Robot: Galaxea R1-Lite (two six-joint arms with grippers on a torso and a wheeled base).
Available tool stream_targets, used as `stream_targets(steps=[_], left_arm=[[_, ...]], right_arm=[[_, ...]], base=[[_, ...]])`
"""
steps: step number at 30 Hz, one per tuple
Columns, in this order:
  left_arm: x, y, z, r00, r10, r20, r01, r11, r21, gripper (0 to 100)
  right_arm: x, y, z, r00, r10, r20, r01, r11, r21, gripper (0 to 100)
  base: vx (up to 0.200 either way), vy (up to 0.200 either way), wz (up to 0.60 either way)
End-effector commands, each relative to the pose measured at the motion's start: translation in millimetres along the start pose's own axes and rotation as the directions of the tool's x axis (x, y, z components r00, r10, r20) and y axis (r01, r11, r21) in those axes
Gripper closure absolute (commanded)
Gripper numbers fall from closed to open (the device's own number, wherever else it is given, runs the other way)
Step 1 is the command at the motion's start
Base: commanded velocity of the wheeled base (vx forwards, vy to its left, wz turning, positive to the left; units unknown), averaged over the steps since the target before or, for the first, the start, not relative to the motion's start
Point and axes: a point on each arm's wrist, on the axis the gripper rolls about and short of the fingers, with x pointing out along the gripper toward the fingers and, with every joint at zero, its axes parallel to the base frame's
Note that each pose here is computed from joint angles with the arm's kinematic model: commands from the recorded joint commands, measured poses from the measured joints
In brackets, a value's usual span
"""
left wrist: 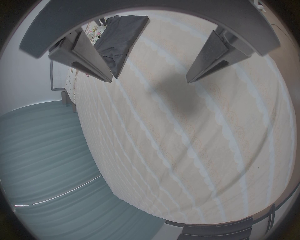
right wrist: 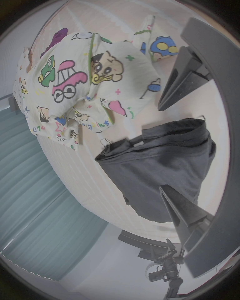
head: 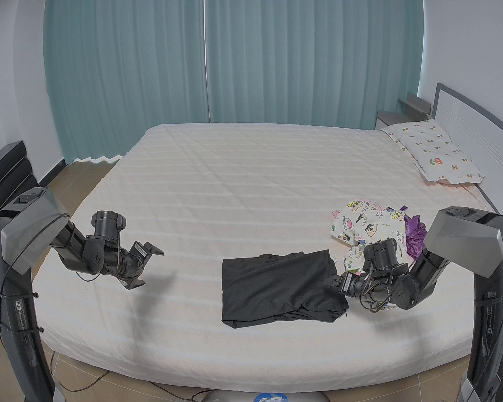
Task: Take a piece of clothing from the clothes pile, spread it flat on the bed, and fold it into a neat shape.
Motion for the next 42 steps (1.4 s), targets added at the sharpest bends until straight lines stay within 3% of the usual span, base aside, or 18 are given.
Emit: stream_targets(steps=[1,2,3,8,28,35,36,38,42], left_arm=[[0,0,1,1.0,-0.001,0.002,0.001,1.0,-0.004,0],[0,0,1,1.0,-0.002,0.0,0.002,1.0,-0.001,0],[0,0,1,1.0,-0.001,0.002,0.001,1.0,-0.001,0],[1,0,0,1.0,0.0,0.001,0.0,1.0,-0.002,0],[0,-1,1,1.0,-0.004,0.003,0.004,1.0,-0.004,0],[1,0,0,1.0,0.0,0.001,0.0,1.0,-0.005,0],[1,0,0,1.0,0.0,0.001,0.0,1.0,-0.005,0],[1,0,0,1.0,0.0,0.001,0.0,1.0,-0.005,0],[0,0,1,1.0,-0.001,0.002,0.001,1.0,-0.004,0]], right_arm=[[2,1,-7,1.0,-0.003,-0.021,0.003,1.0,-0.01,0],[4,1,-9,1.0,-0.006,-0.025,0.006,1.0,-0.012,0],[5,0,-9,1.0,-0.007,-0.026,0.007,1.0,-0.014,100],[8,-7,-16,0.998,-0.034,-0.05,0.031,0.998,-0.058,100],[-24,-14,-17,0.997,-0.061,-0.049,0.058,0.997,-0.052,100],[-25,-18,-21,0.995,-0.074,-0.066,0.068,0.994,-0.086,100],[-25,-19,-20,0.995,-0.074,-0.06,0.069,0.994,-0.086,0],[-25,-18,-19,0.996,-0.07,-0.057,0.065,0.994,-0.088,0],[-22,0,7,0.999,0.011,0.034,-0.008,0.997,-0.075,0]], base=[[0.0,0.0,0.0],[0.0,0.0,0.0],[0.0,0.0,0.0],[0.0,0.0,0.0],[0.0,0.0,0.0],[0.0,0.0,0.0],[0.0,0.0,0.0],[0.0,0.0,0.0],[0.0,0.0,0.0]])
